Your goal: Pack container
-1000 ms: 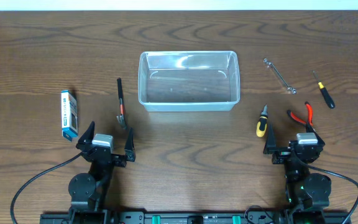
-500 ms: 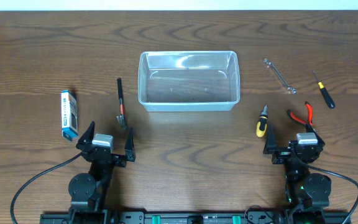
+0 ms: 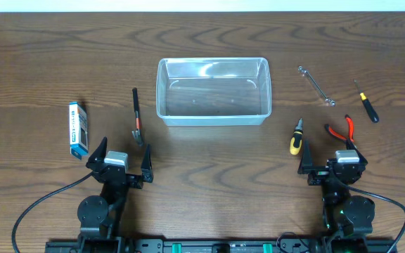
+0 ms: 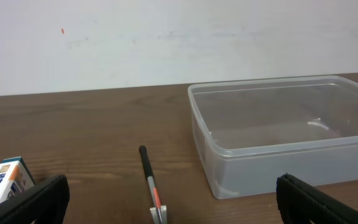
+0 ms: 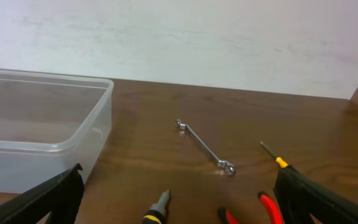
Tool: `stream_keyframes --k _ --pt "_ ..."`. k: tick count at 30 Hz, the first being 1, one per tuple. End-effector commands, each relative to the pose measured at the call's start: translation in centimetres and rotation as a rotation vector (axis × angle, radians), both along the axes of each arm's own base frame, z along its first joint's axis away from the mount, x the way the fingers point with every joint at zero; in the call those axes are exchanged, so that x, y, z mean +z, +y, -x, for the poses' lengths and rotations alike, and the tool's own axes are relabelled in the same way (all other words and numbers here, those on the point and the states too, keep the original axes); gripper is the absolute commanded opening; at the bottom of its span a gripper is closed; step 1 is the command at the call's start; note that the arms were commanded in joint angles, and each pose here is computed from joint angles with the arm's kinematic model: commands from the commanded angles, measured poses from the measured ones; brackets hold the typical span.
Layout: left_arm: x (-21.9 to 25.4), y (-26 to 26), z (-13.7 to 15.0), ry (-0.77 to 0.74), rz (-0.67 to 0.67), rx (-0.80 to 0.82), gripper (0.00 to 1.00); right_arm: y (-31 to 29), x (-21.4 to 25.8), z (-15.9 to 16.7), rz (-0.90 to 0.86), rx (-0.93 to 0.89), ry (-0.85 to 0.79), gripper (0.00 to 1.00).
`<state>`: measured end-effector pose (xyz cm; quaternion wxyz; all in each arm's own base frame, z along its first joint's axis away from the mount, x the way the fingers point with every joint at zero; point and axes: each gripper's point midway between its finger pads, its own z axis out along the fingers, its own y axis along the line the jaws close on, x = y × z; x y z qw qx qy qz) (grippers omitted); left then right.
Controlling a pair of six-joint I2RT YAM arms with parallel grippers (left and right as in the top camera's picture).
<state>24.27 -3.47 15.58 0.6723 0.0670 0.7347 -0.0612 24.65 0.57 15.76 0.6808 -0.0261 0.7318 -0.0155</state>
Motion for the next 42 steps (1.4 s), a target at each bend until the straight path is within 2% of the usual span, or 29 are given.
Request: stream_keyframes --k 1,17,21,25,28,32,38,42 --pt "-1.5 -0.6 0.2 0.049 0.0 -0.036 0.98 -0.1 -0.1 0.0 0.005 -0.006 0.003 0.99" --pt "-1.5 -0.6 0.2 0.049 0.0 -0.036 0.98 -0.1 -0.2 0.0 0.003 -0.005 0.005 0.99" --pt "-1.5 -0.6 0.2 0.049 0.0 -0.036 0.98 1.1 -0.2 0.1 -0.129 0.056 0.011 0.99" --pt "-0.7 -0.2 0.0 0.015 -0.001 -0.013 0.98 1.7 -0.1 0.1 -0.367 0.074 0.029 0.99" --pt "0.3 -0.2 0.0 0.008 0.107 -0.003 0.98 3.0 0.3 0.5 -0.396 0.142 0.054 0.99" --pt "0.1 -0.2 1.0 0.158 0.257 0.024 0.98 3.0 1.3 1.9 -0.38 0.125 0.172 0.99" --pt "4.8 0.0 3.3 0.317 0.231 0.044 0.98 2.4 5.0 4.1 -0.323 0.071 0.374 0.99" --pt "7.3 0.0 4.0 0.47 0.221 0.062 0.98 2.4 5.6 5.1 -0.321 0.029 0.622 0.99"
